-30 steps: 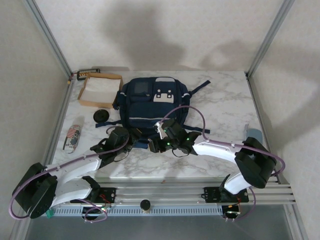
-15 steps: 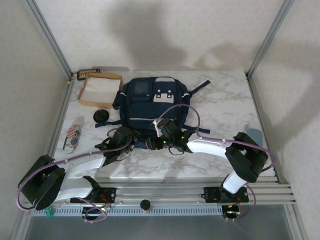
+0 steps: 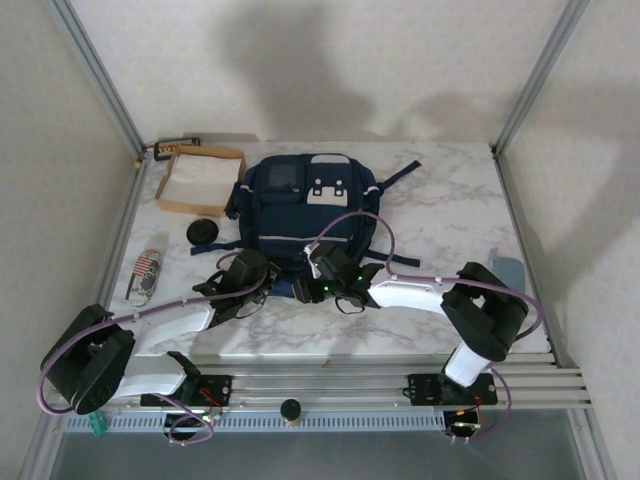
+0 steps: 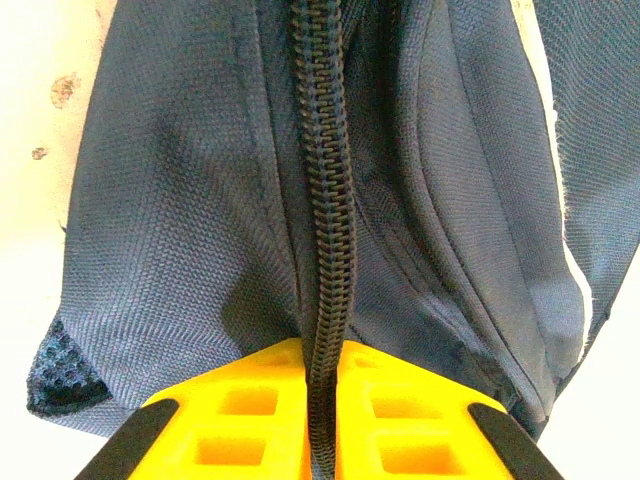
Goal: Pack the student bag
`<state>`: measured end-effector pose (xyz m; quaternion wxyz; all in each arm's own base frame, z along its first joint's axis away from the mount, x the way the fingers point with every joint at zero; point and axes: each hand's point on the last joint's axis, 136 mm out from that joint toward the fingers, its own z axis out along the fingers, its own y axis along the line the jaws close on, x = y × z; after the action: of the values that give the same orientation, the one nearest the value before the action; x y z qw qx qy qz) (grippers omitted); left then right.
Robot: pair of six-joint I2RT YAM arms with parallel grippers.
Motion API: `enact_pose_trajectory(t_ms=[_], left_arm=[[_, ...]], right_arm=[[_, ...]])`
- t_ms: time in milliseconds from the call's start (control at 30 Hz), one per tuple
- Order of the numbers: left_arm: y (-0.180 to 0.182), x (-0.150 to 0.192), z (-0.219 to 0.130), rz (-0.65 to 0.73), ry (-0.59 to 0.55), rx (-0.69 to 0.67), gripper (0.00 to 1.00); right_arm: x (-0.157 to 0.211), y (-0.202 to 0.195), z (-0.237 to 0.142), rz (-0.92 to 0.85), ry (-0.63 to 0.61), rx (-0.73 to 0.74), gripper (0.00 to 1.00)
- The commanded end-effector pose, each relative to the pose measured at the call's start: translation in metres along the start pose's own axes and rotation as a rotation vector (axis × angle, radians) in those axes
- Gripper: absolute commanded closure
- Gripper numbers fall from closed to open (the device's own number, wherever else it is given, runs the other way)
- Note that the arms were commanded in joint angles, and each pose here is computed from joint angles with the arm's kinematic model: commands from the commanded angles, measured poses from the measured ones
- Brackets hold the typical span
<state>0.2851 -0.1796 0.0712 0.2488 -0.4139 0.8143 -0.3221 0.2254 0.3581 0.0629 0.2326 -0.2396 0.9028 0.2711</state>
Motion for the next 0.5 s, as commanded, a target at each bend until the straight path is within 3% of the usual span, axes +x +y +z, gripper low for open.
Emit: enact_pose_trajectory(t_ms=[0,100,233,333,467], left_arm=[[-0.022,-0.003,-0.004,0.002,-0.025,0.053,0.89],[-0.018,-0.007,-0.006,0.0,-0.049,0.037,0.9],[-0.015,-0.012,-0.011,0.007,-0.074,0.032,0.92],[-0.013,-0.015,-0.013,0.015,-0.087,0.025,0.93],[-0.007,-0.024,-0.018,0.033,-0.133,-0.002,0.97]], right_arm=[[0.008,-0.003,0.012,0.001,0.036,0.023,0.61],[0.0,-0.006,0.014,-0.012,0.021,0.057,0.73],[-0.003,-0.013,0.009,-0.025,0.015,0.109,0.81],[-0.004,-0.018,0.004,-0.032,0.014,0.134,0.95],[-0.006,-0.025,-0.01,-0.038,0.011,0.186,0.98]])
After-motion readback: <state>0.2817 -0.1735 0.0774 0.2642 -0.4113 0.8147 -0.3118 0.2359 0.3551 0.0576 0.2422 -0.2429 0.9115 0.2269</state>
